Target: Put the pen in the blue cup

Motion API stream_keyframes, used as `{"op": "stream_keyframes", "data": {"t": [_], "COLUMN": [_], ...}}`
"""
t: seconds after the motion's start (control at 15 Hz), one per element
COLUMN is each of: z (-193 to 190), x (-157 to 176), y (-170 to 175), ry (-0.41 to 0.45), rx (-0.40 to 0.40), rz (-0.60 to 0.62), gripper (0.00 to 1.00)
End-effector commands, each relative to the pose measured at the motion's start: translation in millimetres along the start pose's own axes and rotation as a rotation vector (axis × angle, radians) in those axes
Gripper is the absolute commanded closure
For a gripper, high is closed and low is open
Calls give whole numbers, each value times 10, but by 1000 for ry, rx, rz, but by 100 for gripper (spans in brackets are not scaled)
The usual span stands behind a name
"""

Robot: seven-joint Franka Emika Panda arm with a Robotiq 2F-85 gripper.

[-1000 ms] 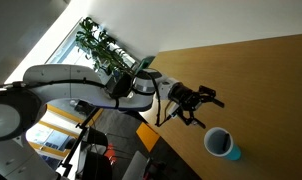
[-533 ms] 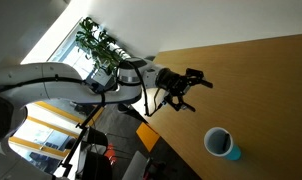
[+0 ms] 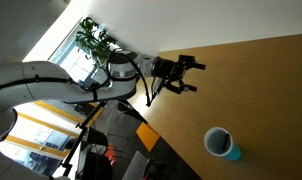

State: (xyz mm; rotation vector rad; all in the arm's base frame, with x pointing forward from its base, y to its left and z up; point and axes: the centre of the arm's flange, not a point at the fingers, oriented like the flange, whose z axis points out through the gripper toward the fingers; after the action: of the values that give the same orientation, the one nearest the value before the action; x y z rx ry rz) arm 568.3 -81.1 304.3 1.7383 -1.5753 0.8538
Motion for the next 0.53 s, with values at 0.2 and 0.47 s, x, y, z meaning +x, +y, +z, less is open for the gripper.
{"op": "stream_keyframes", "data": {"t": [0.2,0.47], "z": [-193,-319], "x": [-8,-29], "y": [-180,-238], "ry": [-225,-357], "rx": [205,325], "rz": [-226,-372], "gripper": [0,0]}}
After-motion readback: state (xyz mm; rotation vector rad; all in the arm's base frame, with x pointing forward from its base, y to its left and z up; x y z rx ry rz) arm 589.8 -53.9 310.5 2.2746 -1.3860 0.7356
